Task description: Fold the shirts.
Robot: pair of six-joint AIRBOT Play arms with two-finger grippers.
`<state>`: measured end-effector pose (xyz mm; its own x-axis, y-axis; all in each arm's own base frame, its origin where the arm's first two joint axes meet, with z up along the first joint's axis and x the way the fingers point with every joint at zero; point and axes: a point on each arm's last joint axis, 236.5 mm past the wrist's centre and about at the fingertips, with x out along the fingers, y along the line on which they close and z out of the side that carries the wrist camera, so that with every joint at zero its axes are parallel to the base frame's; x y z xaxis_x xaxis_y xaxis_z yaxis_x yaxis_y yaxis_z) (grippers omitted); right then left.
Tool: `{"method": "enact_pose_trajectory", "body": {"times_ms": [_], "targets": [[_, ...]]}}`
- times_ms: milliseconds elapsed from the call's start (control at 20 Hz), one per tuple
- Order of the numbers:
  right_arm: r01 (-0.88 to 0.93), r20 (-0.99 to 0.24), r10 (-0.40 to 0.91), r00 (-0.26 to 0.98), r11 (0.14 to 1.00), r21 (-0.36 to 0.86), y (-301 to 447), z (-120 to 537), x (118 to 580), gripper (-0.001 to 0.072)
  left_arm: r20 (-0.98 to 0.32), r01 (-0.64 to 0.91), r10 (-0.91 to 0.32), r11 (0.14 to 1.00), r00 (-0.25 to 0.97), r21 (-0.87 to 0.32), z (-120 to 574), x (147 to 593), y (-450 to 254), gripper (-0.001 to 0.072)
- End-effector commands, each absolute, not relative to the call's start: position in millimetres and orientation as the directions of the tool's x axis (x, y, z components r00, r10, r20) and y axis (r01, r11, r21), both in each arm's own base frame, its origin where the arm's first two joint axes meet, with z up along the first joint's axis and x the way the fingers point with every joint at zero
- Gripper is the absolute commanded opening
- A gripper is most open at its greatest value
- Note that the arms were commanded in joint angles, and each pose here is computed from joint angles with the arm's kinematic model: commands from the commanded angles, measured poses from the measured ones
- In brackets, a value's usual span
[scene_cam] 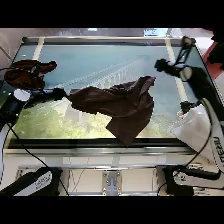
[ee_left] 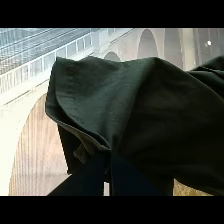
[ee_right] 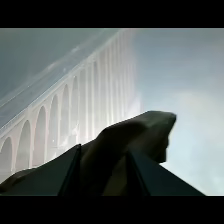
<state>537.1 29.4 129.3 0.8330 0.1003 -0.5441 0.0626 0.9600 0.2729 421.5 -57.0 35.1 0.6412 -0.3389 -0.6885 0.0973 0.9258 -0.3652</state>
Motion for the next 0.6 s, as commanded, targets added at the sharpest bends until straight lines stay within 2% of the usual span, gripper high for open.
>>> {"method": "enact_pose_trajectory", "body": {"times_ms": [0,150,250,400,550], "targets": [[0.18,-0.62,0.001,0.785,0.957,0.229,-34,169,471,0.0346,-0.689,0.096,-0.337,0.926,0.642,-0.364,35,422,-57,0.0013],[0.292,-0.798,-0.009,0.602,0.933,0.21,-62,119,390,0.0347,-0.689,0.096,-0.337,0.926,0.642,-0.364,35,422,-57,0.0013],[0.324,-0.844,0.074,0.531,0.903,0.282,-47,70,351,0.0344,-0.689,0.096,-0.338,0.926,0.641,-0.365,34,421,-57,0.0013],[0.376,-0.824,0.257,0.505,0.794,0.477,2,0,327,0.0343,-0.689,0.096,-0.34,0.925,0.64,-0.367,35,421,-57,0.0013],[0.395,-0.712,0.417,0.565,0.622,0.677,48,-40,320,0.0352,-0.689,0.096,-0.343,0.924,0.639,-0.37,34,421,-58,0.0013]]}}
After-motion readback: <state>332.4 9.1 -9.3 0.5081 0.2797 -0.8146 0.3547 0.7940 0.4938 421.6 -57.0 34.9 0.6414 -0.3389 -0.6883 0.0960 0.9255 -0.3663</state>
